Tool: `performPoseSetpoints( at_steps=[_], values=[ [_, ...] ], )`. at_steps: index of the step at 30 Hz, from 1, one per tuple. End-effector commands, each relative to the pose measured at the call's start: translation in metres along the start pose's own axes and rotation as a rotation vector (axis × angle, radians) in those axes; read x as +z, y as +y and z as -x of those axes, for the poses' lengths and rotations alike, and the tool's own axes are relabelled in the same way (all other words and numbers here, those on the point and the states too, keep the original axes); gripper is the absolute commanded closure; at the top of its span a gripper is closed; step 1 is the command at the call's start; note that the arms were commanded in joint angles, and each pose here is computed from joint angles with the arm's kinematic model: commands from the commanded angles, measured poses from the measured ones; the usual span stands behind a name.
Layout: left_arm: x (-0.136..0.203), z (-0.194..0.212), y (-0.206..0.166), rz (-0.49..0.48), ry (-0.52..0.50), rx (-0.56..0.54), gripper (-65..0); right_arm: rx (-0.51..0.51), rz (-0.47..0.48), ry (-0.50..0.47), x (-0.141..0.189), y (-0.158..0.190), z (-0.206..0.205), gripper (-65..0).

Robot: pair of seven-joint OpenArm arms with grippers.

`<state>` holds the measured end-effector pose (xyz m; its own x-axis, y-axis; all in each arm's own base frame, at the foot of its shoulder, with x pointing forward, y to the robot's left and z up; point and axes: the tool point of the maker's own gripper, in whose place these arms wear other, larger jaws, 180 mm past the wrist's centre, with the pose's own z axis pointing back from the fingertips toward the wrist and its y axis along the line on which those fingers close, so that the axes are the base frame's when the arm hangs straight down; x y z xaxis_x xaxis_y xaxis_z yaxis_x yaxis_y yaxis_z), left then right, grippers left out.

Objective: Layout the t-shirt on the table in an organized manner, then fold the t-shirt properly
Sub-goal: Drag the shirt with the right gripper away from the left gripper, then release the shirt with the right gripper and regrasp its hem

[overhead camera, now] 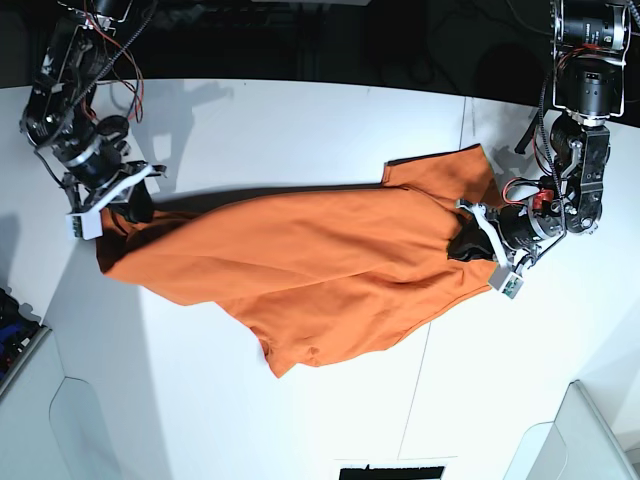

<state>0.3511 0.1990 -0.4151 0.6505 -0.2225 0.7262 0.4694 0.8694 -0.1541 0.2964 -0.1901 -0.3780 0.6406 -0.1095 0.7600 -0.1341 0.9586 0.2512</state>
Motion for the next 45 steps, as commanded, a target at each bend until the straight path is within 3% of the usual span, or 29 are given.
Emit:
performPoseSetpoints(
  at_steps=[1,12,15,16,18,19,20,22,26,31,35,38,41,45],
  values=[
    [0.004,-0.002,0.014,-0.039,0.023,-0.014,-4.1,0.011,0.003,-0.054,0.012,-0.003,-0.015,0.0],
    [0.000,-0.008,0.035,-0.078,0.043,0.008,-4.1,0.010,0.066,-0.089,0.115,-0.021,-0.010,0.0],
    [0.000,-0.007,0.035,-0.078,0.043,0.008,-4.1,-0.003,0.065,-0.049,0.127,-0.019,0.004,0.0],
    [0.000,-0.007,0.035,-0.078,0.043,0.008,-4.1,-0.009,0.064,-0.023,0.129,-0.018,0.012,-3.2],
    [0.000,-0.007,0.035,-0.078,0.043,0.008,-4.1,-0.024,0.059,0.007,0.132,-0.016,0.022,-26.3],
    [0.000,-0.007,0.035,-0.078,0.044,0.008,-4.1,-0.029,0.057,0.015,0.134,-0.016,0.026,-34.8],
    [0.000,-0.006,0.035,-0.078,0.049,0.009,-4.1,-0.032,0.054,0.016,0.135,-0.015,0.027,-39.1],
    [0.000,-0.002,0.035,-0.075,0.073,0.013,-4.1,-0.033,0.057,0.006,0.135,-0.016,0.026,-39.7],
    [0.006,0.001,0.029,-0.035,0.121,0.053,-4.1,-0.025,0.107,-0.128,0.138,-0.029,-0.004,-39.7],
    [0.032,-0.048,0.016,0.029,-0.020,0.022,-4.1,0.012,0.212,-0.226,0.127,-0.051,-0.042,-39.5],
    [0.048,-0.083,-0.034,0.132,-0.079,-0.093,-4.1,-0.027,0.222,-0.269,0.102,-0.072,-0.058,-39.4],
    [0.055,-0.091,-0.080,0.224,-0.115,-0.149,-4.1,-0.057,0.210,-0.206,0.070,-0.085,-0.049,-39.4],
    [0.055,-0.074,-0.121,0.320,-0.122,-0.129,-4.1,-0.049,0.218,-0.129,0.046,-0.099,-0.033,-39.4],
    [0.039,-0.062,-0.190,0.473,-0.135,-0.087,-4.1,-0.050,0.201,-0.122,0.028,-0.108,-0.037,-38.6]
  ],
)
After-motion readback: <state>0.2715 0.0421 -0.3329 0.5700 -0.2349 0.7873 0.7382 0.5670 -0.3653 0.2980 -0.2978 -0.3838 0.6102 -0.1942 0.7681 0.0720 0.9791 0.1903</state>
